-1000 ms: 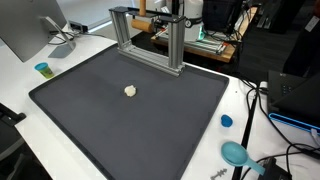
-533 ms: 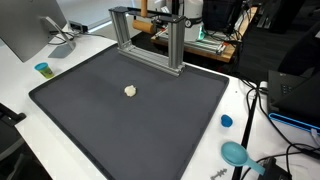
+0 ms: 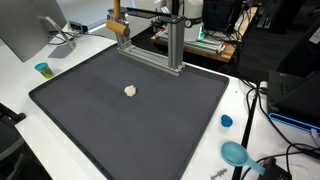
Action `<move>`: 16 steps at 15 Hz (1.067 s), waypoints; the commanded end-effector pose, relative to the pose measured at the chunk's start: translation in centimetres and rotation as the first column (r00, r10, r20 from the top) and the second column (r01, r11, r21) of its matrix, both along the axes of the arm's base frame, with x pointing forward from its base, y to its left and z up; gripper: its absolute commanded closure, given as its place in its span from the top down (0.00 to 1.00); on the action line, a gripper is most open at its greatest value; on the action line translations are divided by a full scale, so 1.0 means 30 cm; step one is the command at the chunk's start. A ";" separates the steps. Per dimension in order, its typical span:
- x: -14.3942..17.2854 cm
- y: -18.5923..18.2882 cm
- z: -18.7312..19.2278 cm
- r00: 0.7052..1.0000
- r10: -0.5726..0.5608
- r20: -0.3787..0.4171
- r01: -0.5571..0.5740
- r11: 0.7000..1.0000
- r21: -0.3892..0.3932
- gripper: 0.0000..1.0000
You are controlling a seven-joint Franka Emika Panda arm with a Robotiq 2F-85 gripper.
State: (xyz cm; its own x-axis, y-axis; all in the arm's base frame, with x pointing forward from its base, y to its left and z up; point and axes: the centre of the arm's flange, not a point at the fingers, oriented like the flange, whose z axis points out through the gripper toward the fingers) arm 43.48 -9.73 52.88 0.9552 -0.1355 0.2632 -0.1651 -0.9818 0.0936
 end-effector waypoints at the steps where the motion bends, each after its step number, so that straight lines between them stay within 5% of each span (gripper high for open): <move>1: 0.046 -0.040 0.001 1.000 0.026 0.015 -0.026 1.000 0.003 0.46; 5: 0.119 -0.083 -0.015 0.999 0.050 0.010 -0.050 0.999 0.003 0.46; 6: 0.121 -0.077 -0.012 0.999 0.053 0.011 -0.054 0.999 0.002 0.21; 16: 0.157 0.396 -0.148 0.995 -0.043 -0.086 0.053 0.991 0.119 0.21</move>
